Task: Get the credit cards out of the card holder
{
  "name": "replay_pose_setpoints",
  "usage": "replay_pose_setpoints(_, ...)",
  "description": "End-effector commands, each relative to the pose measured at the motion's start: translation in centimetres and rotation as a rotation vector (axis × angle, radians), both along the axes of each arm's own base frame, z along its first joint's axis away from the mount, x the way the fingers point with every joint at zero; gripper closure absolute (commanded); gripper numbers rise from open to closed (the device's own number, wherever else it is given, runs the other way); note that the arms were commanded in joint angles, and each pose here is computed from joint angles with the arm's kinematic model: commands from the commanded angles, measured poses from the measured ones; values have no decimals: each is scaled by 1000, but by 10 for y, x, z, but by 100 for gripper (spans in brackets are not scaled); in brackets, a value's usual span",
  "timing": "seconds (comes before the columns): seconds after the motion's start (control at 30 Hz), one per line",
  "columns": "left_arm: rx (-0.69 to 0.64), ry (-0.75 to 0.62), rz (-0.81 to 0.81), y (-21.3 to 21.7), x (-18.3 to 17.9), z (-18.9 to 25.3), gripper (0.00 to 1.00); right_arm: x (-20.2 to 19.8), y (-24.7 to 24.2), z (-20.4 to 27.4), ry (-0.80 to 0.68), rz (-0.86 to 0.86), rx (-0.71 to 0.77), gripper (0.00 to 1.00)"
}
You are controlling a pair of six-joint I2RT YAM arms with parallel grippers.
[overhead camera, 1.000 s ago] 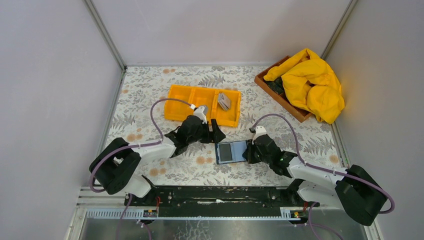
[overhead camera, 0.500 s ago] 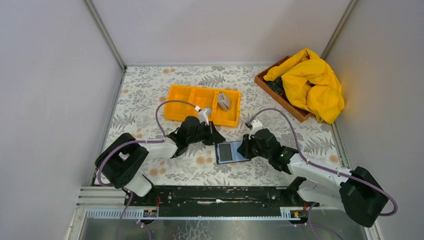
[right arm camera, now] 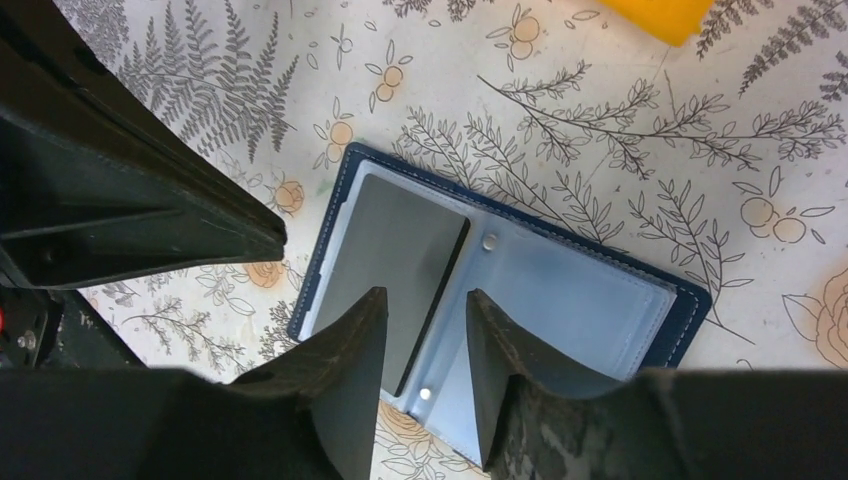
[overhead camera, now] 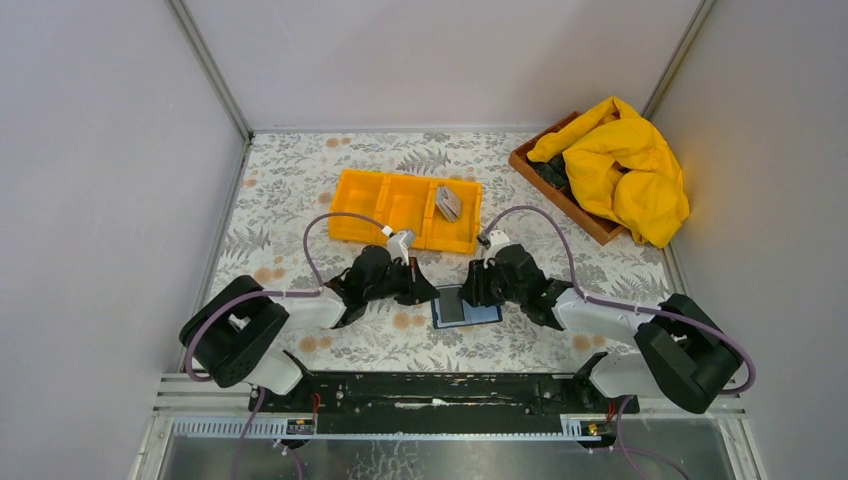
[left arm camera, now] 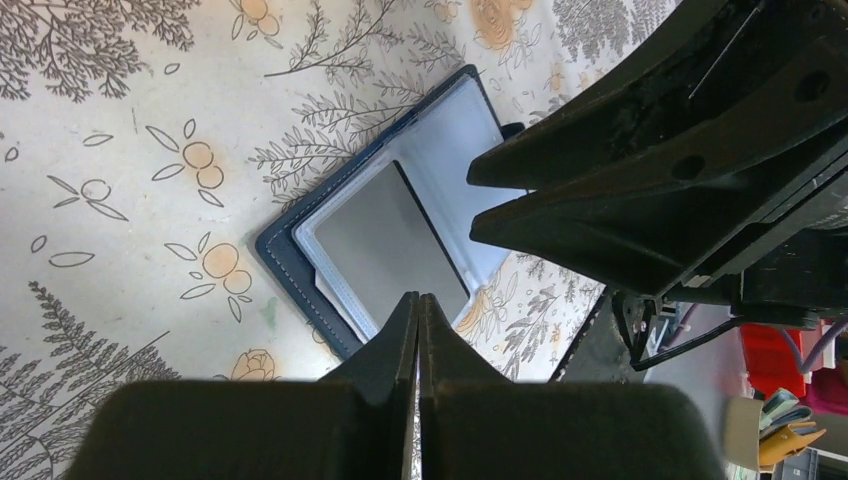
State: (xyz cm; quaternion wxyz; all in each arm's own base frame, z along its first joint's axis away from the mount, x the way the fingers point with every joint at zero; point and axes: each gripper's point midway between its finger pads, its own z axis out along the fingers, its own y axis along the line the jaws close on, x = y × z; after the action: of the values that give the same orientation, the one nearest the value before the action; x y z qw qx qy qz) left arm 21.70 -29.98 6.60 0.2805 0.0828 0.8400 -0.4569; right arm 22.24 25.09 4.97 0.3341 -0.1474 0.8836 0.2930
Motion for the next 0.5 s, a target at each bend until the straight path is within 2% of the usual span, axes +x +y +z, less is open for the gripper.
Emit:
replay_pose_setpoints(0.0,32,-40,-8,2,0,-9,100,11,9,10,-54,-1,96,56)
replay_pose_setpoints(0.3,76,-12,-5,3,3,-25,100,8,1,22,-83,-10,177,48)
replay_pose_setpoints(0.47,63,17,-31,-2,0,-30,100,8,1,23,-66,-10,197,47)
